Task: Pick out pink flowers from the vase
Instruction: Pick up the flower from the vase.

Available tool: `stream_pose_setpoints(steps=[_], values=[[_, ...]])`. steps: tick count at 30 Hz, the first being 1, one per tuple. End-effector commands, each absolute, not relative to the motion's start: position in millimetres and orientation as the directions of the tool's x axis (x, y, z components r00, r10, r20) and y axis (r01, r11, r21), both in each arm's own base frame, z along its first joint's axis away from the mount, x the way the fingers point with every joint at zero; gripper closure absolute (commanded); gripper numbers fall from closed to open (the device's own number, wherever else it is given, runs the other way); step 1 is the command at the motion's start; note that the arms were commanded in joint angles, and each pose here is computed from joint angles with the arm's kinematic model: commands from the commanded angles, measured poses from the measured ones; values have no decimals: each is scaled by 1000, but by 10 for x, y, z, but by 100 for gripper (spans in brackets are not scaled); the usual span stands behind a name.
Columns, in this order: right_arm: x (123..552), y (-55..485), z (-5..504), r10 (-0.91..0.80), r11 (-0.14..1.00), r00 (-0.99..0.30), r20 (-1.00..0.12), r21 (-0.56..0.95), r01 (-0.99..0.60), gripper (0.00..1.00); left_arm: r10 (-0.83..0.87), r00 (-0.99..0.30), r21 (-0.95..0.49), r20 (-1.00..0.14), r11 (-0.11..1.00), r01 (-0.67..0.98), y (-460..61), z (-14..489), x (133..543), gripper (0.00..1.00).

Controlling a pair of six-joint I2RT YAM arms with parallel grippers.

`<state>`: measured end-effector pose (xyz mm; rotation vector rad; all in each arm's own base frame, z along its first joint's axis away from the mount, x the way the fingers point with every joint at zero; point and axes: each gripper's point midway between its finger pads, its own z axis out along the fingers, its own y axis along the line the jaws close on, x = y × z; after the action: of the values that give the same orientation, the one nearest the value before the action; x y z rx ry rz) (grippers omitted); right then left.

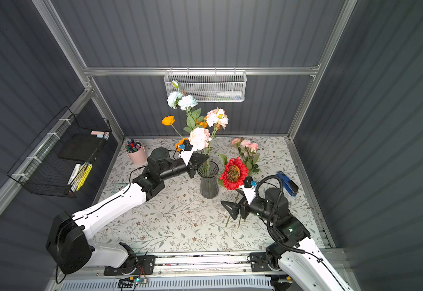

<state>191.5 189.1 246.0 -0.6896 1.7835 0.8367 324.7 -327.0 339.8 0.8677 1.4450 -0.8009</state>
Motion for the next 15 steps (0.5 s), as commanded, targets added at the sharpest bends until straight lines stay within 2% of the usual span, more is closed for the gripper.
stream_pose_setpoints(steps=[1, 15], values=[[1902, 1881, 2590, -76, 598, -285, -955, 185, -780, 1, -8, 86, 71, -996, 484, 872, -3233, 3805, 3167, 98], [1888, 1786, 2662, -83, 634, -265, -961, 154, -758, 1, -66, 191, 135, -979, 490, 861, -3176, 4321, 3091, 98]])
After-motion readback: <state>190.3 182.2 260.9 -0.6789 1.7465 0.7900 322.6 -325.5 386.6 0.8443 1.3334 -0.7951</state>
